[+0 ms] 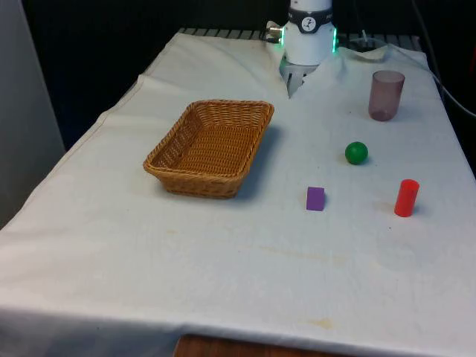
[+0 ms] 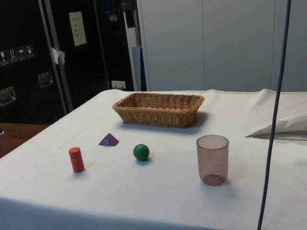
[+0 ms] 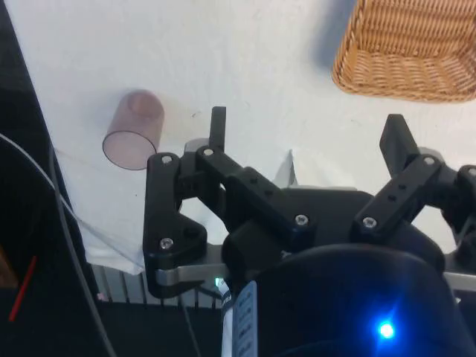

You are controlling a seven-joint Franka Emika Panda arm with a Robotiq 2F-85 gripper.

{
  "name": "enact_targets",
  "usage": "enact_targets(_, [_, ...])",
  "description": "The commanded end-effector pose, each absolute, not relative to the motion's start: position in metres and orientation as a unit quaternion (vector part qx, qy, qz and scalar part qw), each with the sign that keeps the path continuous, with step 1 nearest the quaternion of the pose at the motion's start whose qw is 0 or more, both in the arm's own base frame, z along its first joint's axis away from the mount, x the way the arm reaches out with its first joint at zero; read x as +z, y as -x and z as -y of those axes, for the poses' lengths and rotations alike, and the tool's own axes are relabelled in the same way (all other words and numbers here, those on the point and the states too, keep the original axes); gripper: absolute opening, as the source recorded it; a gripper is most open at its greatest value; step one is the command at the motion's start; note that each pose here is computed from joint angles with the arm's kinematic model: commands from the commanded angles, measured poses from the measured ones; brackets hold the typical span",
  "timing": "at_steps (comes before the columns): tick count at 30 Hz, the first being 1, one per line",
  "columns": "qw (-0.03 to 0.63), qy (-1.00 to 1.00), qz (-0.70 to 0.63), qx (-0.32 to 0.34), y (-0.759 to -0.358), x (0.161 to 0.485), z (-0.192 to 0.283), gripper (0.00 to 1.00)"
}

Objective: Pick up the triangular block and place it into the basket.

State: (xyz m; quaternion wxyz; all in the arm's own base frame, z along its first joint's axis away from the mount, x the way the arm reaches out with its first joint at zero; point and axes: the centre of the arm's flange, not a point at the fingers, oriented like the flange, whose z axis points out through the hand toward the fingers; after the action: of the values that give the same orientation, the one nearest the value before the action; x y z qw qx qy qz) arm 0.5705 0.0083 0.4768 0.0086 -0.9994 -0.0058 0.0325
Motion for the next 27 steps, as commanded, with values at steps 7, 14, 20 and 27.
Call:
enact_targets(7, [0.003, 1.000, -0.005, 0.020, -0.582, 0.461, -0.020, 1.00])
enact_targets(14, [-0.002, 1.000, -0.007, 0.010, -0.593, 0.449, -0.033, 1.00])
enact_targets(20, [-0.002, 1.000, -0.009, 0.003, -0.604, 0.439, -0.042, 1.00])
enact_targets(27, [-0.009, 1.000, -0.017, -0.012, -0.621, 0.426, -0.060, 1.00])
